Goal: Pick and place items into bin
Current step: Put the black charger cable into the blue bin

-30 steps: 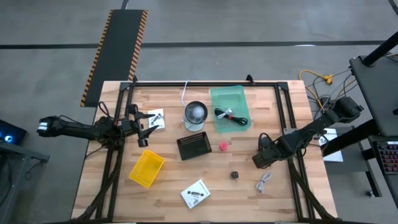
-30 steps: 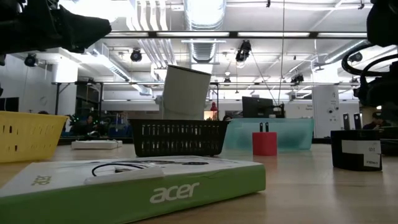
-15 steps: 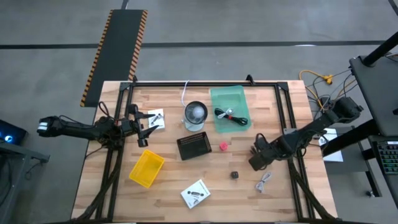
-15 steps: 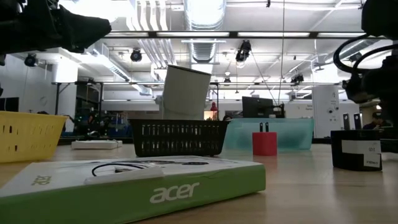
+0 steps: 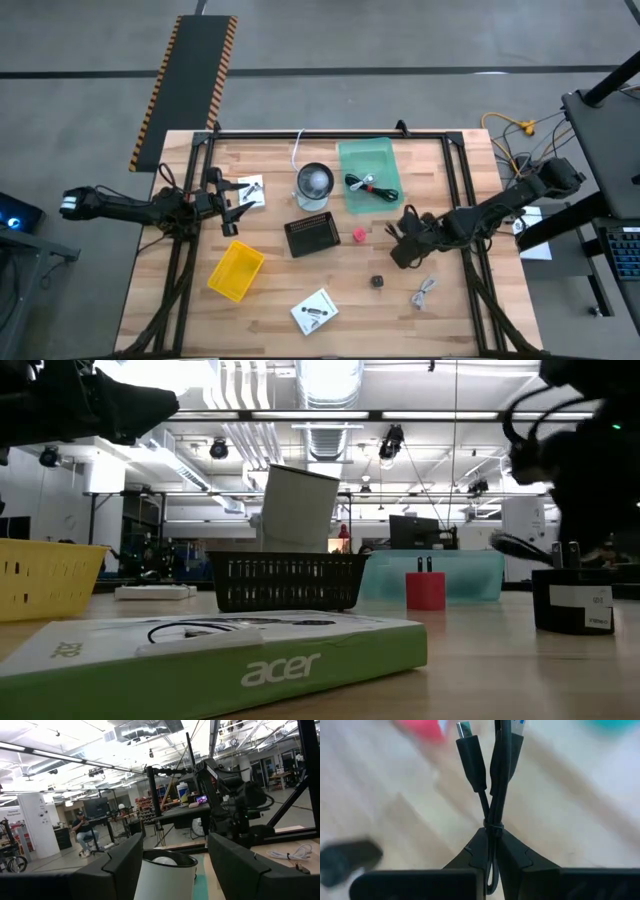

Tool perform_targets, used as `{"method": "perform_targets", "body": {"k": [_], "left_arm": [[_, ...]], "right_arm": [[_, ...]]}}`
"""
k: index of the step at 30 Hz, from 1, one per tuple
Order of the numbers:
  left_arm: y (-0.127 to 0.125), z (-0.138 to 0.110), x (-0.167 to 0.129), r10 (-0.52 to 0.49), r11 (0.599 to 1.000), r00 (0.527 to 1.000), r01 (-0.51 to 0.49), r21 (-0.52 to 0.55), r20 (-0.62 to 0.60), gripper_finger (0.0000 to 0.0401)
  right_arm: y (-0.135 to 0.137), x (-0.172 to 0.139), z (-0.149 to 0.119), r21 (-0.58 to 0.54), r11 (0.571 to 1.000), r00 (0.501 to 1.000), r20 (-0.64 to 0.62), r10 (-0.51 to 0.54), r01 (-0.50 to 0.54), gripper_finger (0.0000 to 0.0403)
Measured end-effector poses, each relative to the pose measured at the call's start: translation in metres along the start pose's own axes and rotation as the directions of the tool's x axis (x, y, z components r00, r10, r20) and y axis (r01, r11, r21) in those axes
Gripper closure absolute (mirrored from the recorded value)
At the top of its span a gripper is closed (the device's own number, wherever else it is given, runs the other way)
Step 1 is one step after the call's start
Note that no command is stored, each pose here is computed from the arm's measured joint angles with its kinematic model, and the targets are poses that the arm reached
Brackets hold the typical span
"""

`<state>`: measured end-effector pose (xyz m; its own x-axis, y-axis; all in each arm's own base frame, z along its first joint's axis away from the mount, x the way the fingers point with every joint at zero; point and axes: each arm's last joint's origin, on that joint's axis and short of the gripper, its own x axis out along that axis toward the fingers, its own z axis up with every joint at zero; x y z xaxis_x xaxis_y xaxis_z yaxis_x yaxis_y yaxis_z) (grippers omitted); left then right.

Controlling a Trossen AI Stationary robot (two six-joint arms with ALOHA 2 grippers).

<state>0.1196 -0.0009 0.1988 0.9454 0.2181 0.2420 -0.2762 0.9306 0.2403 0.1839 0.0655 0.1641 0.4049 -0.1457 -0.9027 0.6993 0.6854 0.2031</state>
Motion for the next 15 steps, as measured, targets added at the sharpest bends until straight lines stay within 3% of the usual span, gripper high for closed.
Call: {"method": "perform_targets", "body": {"k": [9,15], "left_arm": [[0.0,0.0,0.0,0.0,1.0,1.0,0.0,0.0,0.0,0.0193],[0.0,0.0,0.0,0.0,1.0,1.0,0.0,0.002,0.0,0.0193]], "right_arm": [[0.002,-0.007,0.038,-0.076,0.992,0.961,0.266,-0.079,0.103,0.039],[-0.001,-0.005,0.073,-0.092,0.985,0.882,0.462,-0.09,0.149,0.039]]}}
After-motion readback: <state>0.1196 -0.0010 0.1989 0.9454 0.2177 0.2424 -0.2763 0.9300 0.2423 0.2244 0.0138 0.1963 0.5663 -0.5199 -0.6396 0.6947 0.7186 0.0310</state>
